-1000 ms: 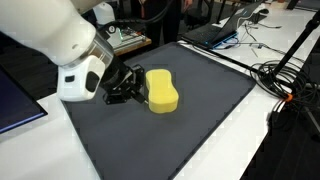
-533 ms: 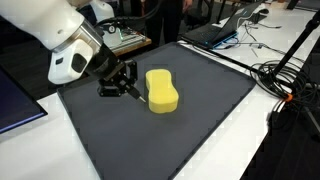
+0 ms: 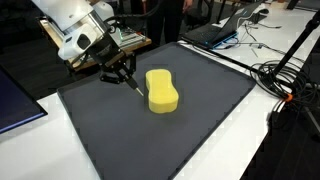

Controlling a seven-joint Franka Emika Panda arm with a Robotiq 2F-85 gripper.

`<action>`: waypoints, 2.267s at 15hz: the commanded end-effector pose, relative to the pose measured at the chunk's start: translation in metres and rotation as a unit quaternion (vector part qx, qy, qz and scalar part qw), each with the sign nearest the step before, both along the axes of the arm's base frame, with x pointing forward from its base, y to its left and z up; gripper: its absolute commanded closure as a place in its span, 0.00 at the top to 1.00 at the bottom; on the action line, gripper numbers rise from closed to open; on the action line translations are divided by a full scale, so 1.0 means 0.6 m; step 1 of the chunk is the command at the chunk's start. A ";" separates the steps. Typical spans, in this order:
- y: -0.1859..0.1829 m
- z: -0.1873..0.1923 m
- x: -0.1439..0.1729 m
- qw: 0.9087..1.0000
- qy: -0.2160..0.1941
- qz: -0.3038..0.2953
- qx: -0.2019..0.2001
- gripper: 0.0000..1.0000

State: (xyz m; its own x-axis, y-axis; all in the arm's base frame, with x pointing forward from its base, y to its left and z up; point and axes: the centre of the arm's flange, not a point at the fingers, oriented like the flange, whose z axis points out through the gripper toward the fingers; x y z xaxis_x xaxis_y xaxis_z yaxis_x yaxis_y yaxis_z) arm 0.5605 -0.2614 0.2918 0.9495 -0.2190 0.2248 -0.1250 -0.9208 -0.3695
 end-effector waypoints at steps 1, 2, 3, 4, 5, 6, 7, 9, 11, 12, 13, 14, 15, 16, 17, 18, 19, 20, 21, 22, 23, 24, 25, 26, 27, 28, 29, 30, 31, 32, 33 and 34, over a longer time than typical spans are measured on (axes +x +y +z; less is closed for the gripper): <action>0.067 0.017 -0.127 0.999 -0.018 -0.034 -0.013 0.03; 0.075 0.018 -0.148 0.999 -0.020 -0.048 -0.013 0.03; 0.082 0.020 -0.170 0.998 -0.021 -0.062 -0.011 0.03; 0.089 0.021 -0.195 0.997 -0.022 -0.075 -0.008 0.03; 0.095 0.022 -0.221 0.996 -0.022 -0.088 -0.003 0.03; 0.101 0.024 -0.244 0.995 -0.021 -0.098 0.002 0.03; 0.106 0.024 -0.264 0.994 -0.020 -0.108 0.006 0.03; 0.117 0.027 -0.300 0.992 -0.020 -0.125 0.008 0.03; 0.132 0.037 -0.327 0.991 -0.026 -0.133 -0.003 0.03; 0.142 0.043 -0.336 0.991 -0.030 -0.133 -0.010 0.03; 0.155 0.050 -0.343 0.990 -0.036 -0.134 -0.021 0.03; 0.171 0.057 -0.347 0.990 -0.041 -0.131 -0.039 0.03; 0.189 0.064 -0.348 0.989 -0.045 -0.125 -0.059 0.03; 0.210 0.071 -0.348 0.988 -0.051 -0.118 -0.080 0.03; 0.230 0.078 -0.347 0.987 -0.057 -0.111 -0.101 0.03; 0.252 0.088 -0.339 0.985 -0.064 -0.099 -0.127 0.03; 0.272 0.099 -0.326 0.982 -0.070 -0.086 -0.150 0.03; 0.292 0.108 -0.313 0.980 -0.078 -0.072 -0.171 0.03; 0.317 0.116 -0.301 0.977 -0.081 -0.051 -0.192 0.03; 0.337 0.124 -0.290 0.974 -0.082 -0.033 -0.209 0.03; 0.354 0.130 -0.282 0.970 -0.083 -0.017 -0.227 0.03; 0.369 0.138 -0.274 0.968 -0.077 -0.002 -0.241 0.03; 0.382 0.148 -0.267 0.964 -0.074 0.015 -0.255 0.03; 0.394 0.158 -0.262 0.962 -0.067 0.032 -0.264 0.03; 0.403 0.170 -0.257 0.959 -0.057 0.050 -0.272 0.03; 0.411 0.181 -0.255 0.957 -0.044 0.069 -0.279 0.03; 0.419 0.191 -0.255 0.955 -0.033 0.085 -0.282 0.03; 0.424 0.201 -0.253 0.953 -0.024 0.101 -0.283 0.03; 0.429 0.210 -0.251 0.952 -0.014 0.117 -0.284 0.03; 0.433 0.217 -0.245 0.951 -0.009 0.137 -0.278 0.03; 0.435 0.223 -0.241 0.950 -0.001 0.155 -0.271 0.03; 0.436 0.228 -0.236 0.949 0.005 0.172 -0.265 0.03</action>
